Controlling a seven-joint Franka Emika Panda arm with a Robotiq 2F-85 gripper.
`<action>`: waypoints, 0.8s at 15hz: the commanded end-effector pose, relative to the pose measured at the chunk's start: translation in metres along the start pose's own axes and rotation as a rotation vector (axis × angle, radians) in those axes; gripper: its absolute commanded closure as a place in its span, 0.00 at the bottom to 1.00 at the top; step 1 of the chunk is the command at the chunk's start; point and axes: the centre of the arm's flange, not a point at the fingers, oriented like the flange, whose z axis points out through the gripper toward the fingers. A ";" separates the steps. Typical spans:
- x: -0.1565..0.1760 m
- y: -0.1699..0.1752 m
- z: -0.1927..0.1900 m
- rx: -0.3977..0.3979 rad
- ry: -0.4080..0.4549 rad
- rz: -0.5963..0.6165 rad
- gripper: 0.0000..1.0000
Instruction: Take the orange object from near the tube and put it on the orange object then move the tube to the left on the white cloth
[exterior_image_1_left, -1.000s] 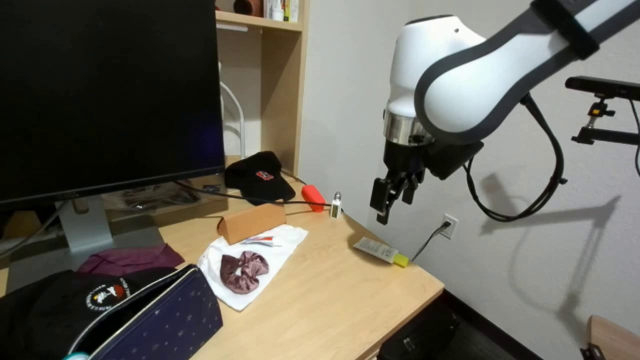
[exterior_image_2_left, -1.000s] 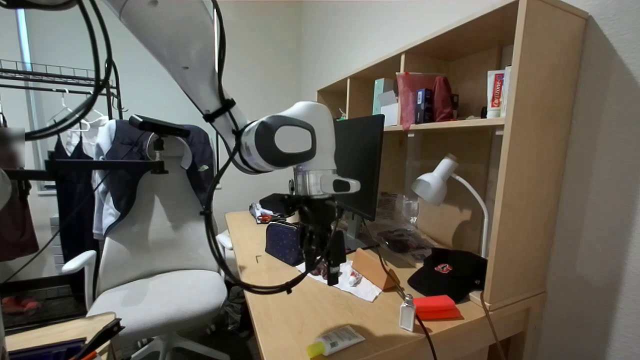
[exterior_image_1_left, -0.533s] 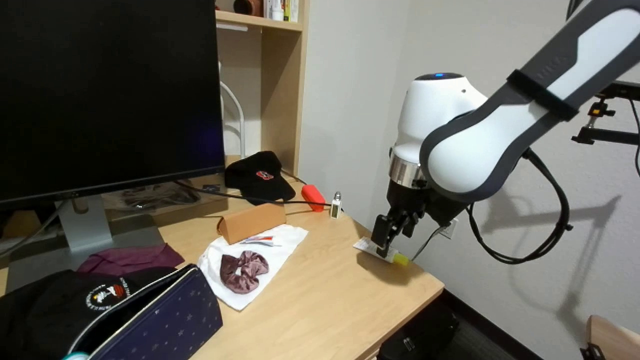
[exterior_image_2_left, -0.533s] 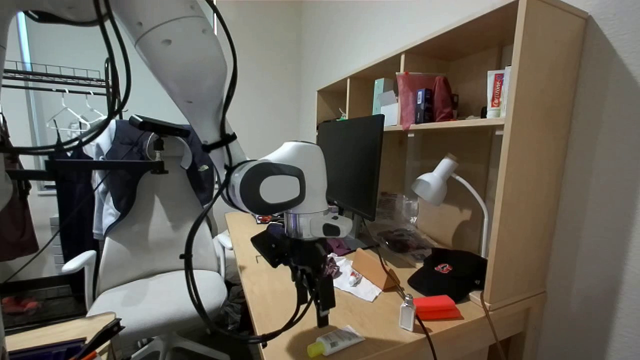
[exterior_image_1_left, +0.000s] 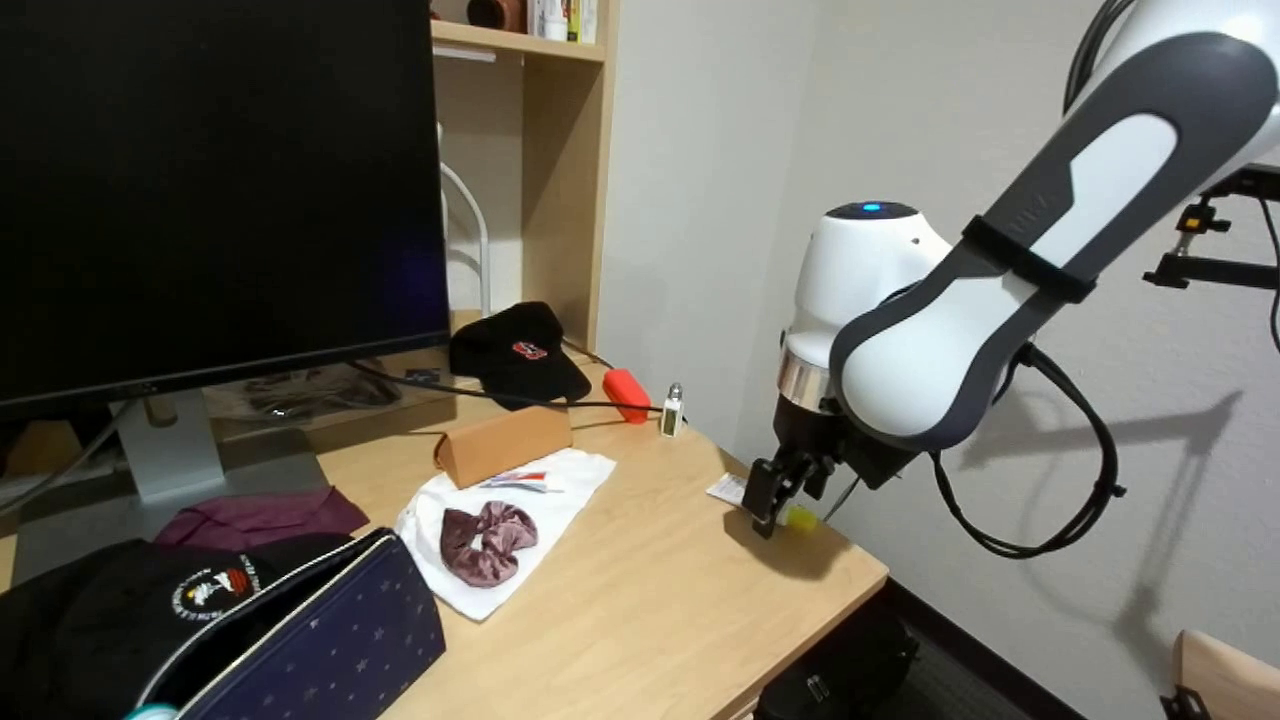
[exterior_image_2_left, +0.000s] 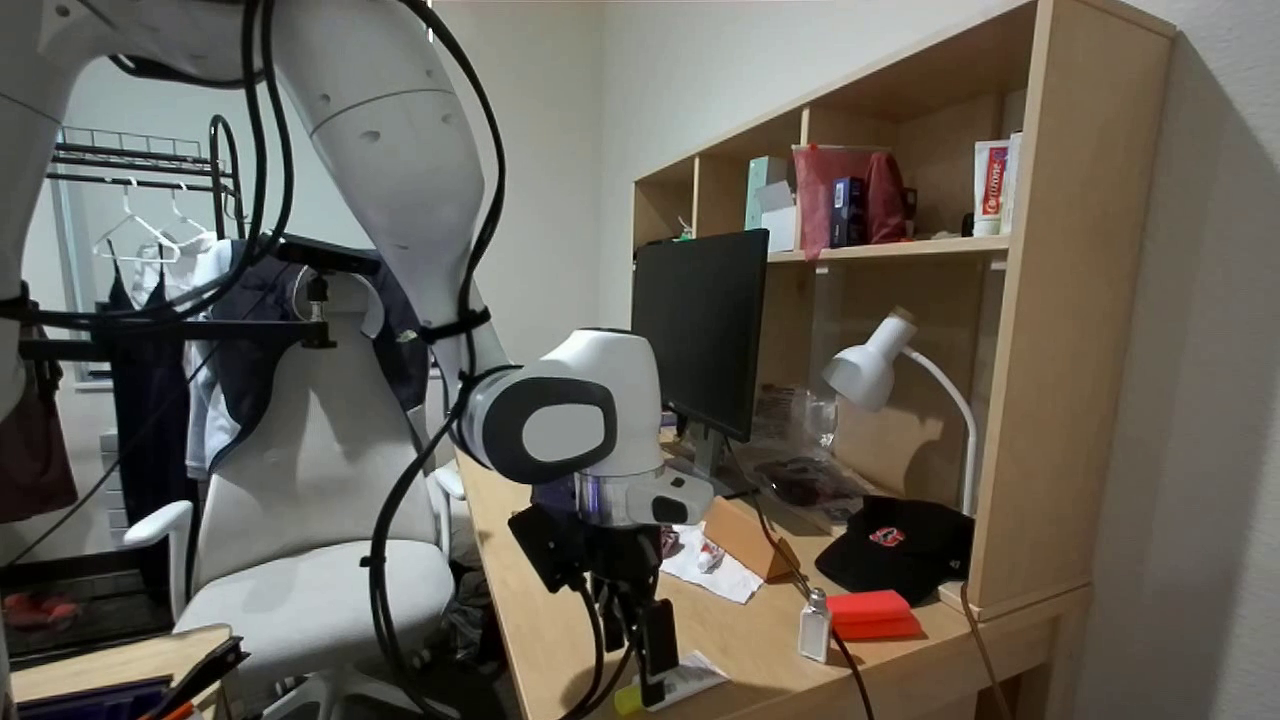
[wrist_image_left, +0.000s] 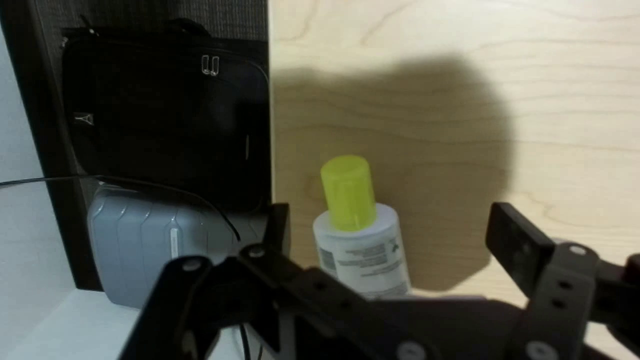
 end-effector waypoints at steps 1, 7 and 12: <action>0.002 0.020 0.006 -0.001 0.013 0.018 0.00; 0.001 0.023 0.010 0.005 -0.004 0.028 0.47; -0.002 0.022 0.009 0.007 -0.012 0.033 0.80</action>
